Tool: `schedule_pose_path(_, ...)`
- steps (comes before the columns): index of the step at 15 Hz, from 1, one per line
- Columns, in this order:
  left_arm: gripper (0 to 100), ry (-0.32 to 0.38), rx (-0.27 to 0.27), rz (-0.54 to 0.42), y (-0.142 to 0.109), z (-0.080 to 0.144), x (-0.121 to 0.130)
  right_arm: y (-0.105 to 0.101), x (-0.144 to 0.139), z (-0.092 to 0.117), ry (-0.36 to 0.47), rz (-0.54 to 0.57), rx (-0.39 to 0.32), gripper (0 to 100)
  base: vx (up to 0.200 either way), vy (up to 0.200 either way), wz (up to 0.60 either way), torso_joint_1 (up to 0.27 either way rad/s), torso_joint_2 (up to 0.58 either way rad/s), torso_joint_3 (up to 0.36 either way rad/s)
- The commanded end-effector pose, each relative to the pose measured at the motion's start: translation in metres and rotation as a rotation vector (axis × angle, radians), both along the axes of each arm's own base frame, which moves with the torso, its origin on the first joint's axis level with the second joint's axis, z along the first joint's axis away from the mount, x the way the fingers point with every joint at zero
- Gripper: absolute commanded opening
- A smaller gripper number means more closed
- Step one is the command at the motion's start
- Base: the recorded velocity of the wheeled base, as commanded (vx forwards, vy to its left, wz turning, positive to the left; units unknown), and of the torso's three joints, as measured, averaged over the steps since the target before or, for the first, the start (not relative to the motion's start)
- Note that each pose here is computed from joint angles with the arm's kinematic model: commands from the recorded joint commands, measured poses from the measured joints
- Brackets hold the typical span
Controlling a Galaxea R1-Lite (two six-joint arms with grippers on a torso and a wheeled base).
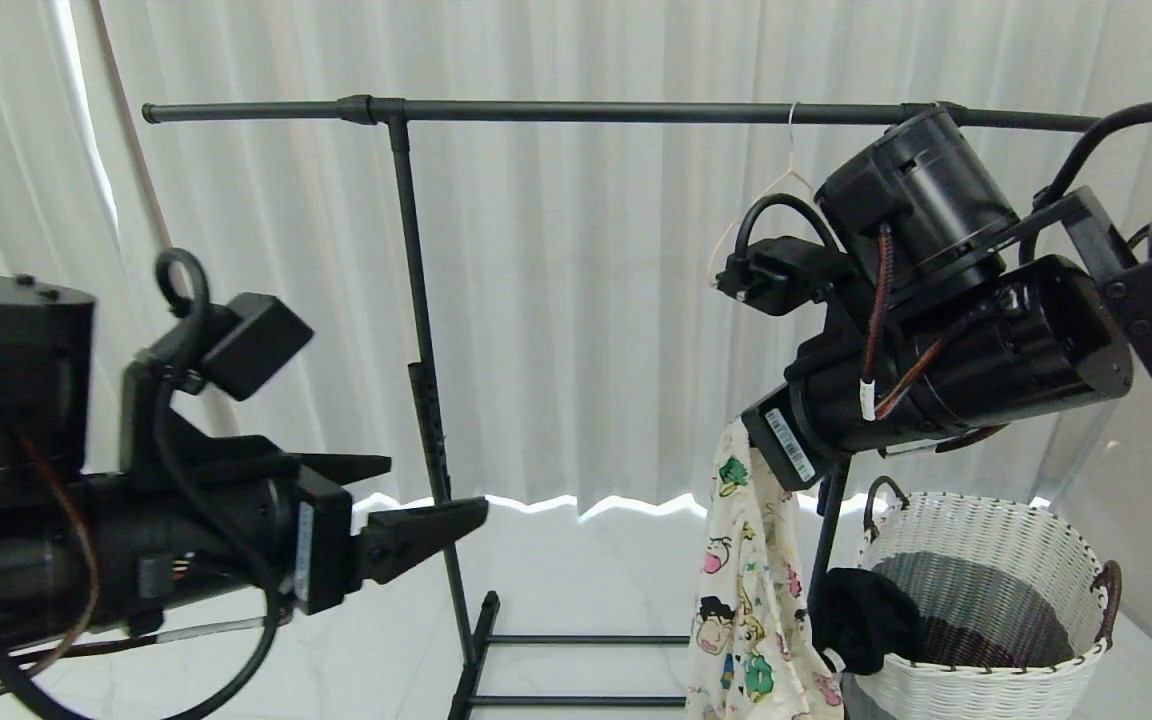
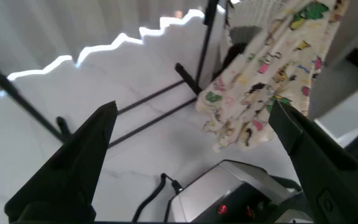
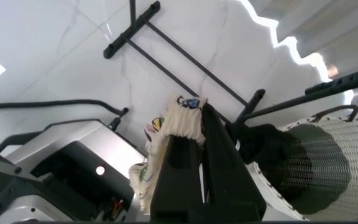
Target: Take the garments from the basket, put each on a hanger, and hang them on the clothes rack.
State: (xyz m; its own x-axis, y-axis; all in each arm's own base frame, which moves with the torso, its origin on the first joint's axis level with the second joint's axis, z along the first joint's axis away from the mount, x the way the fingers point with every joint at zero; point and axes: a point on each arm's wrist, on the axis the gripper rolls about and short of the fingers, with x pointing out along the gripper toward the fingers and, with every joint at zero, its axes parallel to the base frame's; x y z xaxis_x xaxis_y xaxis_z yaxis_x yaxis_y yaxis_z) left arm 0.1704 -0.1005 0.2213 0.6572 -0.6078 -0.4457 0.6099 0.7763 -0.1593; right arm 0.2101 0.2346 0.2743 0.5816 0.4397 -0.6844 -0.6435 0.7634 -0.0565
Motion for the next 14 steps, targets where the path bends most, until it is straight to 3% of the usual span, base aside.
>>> schedule_pose_path(1,100,0.075,0.034,-0.068,-0.027,-0.021,0.015,0.006,0.004,-0.001,0.000,0.004,0.002,0,0.000,0.000,0.00,0.000,0.00,0.000)
schedule_pose_path(8,100,0.122,0.011,-0.197,-0.078,-0.045,0.017,0.031,-0.010,0.003,-0.024,0.085,0.032,0,0.000,0.000,0.00,0.000,0.00,0.000)
schedule_pose_path(11,100,0.125,-0.059,-0.210,-0.087,-0.040,0.011,0.041,-0.014,0.003,-0.031,0.113,0.037,0,0.000,0.000,0.00,0.000,0.00,0.000)
schedule_pose_path(14,100,0.125,-0.105,-0.161,-0.093,-0.048,0.027,0.044,-0.018,0.005,-0.032,0.126,0.041,0,0.000,0.000,0.00,0.000,0.00,0.000)
